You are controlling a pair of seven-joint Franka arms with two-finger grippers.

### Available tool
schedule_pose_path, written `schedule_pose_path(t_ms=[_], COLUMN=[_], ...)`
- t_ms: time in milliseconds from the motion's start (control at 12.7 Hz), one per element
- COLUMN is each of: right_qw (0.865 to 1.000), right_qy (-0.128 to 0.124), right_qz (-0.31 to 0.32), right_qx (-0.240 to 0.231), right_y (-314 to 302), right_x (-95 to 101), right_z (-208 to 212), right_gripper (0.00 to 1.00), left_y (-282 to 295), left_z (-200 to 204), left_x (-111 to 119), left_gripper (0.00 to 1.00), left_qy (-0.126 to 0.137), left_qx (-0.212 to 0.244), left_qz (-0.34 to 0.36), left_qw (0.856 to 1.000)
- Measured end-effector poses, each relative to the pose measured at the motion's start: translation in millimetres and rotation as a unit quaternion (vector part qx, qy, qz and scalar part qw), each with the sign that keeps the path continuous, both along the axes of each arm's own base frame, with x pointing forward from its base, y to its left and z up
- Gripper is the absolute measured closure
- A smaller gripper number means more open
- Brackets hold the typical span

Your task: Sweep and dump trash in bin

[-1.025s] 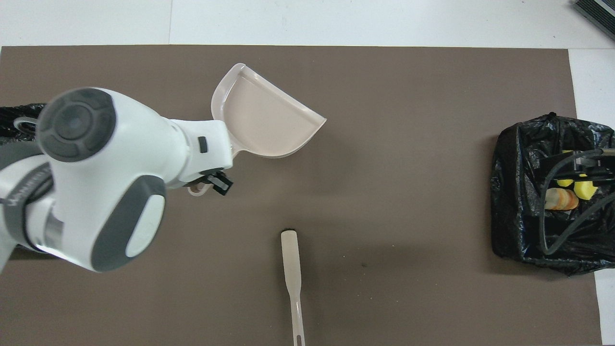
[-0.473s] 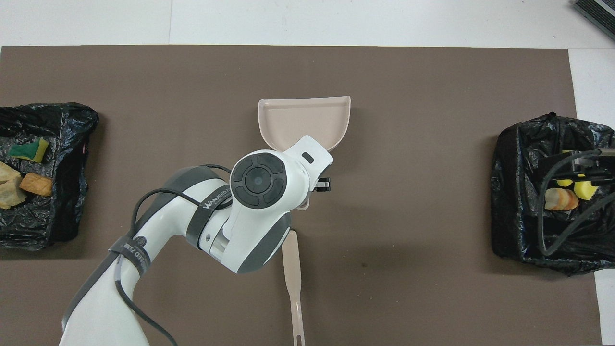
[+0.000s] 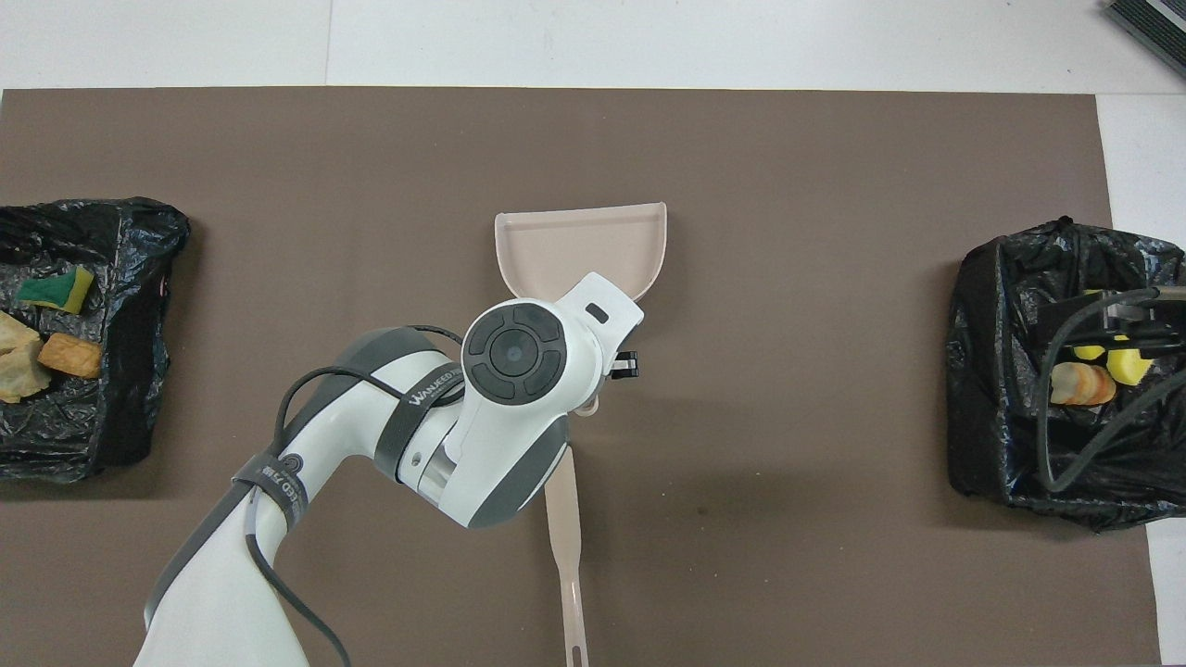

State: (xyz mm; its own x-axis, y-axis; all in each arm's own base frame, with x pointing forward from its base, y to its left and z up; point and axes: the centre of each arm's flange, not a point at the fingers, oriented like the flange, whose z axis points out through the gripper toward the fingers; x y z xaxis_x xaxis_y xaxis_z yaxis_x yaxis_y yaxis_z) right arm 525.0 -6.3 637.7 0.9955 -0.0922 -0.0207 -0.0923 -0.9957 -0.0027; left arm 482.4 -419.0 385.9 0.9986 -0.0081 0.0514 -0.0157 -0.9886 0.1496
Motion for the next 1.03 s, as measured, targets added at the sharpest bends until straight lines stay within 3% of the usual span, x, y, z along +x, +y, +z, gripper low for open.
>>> schedule_pose_path(t_ms=[394,552,789,867,1025], right_qw=[1.000,1.000,1.000,1.000,1.000], right_qy=[0.000,0.000,-0.004,-0.011,-0.022], right_qz=[-0.002,0.001,0.004,0.004,0.004], right_qx=[0.001,0.002,0.002,0.002,0.002], right_y=[-2.9,0.1,3.3,3.6,3.8], right_x=[0.6,0.9,2.1,3.8,7.0], right_z=[-0.2,-0.3,0.4,1.3,2.2], right_gripper=[0.00,0.00,0.00,0.00,0.00], left_y=[-10.3,-9.0,3.9,15.3,51.8], left_z=[-22.1,-21.8,-17.0,-8.1,17.7], left_x=[-10.3,-8.7,4.4,15.2,39.1], left_gripper=[0.67,0.50,0.08,0.00,0.00], left_qy=[0.015,0.016,0.011,0.004,-0.006], left_qx=[0.010,0.009,0.008,0.004,0.000], left_qz=[-0.001,0.009,0.028,0.041,0.070], left_qw=[1.000,1.000,1.000,0.999,0.998])
